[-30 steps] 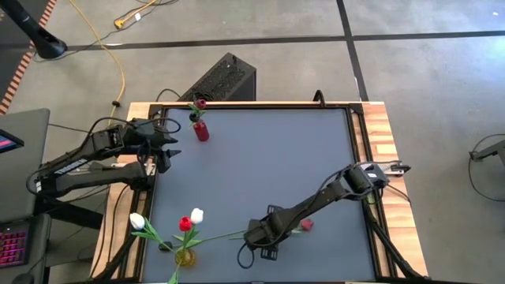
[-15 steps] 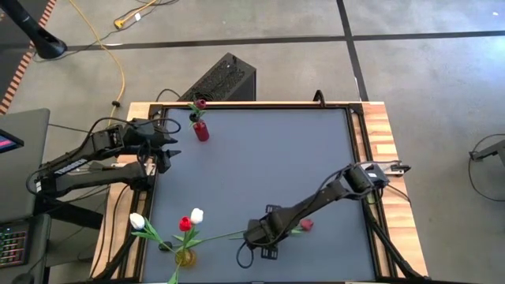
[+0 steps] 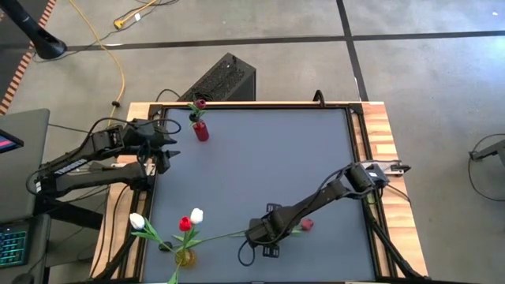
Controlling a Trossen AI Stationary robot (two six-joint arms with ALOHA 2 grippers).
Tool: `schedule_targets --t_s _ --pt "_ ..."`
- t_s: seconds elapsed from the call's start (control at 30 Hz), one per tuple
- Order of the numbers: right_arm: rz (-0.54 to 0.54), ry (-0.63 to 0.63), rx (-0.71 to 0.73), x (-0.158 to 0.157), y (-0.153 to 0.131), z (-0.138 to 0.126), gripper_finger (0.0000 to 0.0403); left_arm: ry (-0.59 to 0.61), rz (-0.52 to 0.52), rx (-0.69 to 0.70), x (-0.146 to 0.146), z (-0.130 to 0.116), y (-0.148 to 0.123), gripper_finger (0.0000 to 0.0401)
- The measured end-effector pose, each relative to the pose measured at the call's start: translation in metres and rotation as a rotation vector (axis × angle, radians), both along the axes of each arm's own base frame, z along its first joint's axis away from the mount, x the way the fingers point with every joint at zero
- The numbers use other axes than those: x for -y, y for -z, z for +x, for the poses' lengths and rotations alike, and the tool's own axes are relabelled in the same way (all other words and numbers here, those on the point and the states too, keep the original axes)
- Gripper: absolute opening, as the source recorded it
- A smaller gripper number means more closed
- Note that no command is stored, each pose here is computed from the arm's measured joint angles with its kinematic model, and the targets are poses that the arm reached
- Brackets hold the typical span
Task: Sort flowers into vase by color
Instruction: Put the dark red tulip into the red vase
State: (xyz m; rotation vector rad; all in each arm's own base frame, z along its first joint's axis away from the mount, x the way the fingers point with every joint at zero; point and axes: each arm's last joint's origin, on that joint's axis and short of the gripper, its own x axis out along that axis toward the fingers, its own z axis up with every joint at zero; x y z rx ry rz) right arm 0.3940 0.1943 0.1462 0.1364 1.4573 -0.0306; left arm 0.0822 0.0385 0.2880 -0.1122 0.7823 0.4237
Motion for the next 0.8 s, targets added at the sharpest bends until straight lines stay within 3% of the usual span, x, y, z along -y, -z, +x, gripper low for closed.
schedule_targets --t_s 0.13,0.37,0.6,0.8 --pt "-0.014 -0.045 -0.001 -0.007 0.0 -0.004 0.0021 -0.001 0.0 -0.001 0.0 0.0 0.0 0.0187" --pt "-0.111 -0.108 -0.041 -0.01 -0.009 -0.011 0.0017 0.002 0.008 0.011 0.0 0.001 -0.001 0.0187" --pt "-0.393 -0.176 -0.074 0.003 -0.054 -0.013 0.0016 0.028 -0.014 0.054 0.0 0.002 -0.005 0.0187" --pt "-0.743 -0.305 0.068 0.015 -0.091 -0.001 0.0016 0.025 -0.058 0.112 0.003 0.0 -0.018 0.0187"
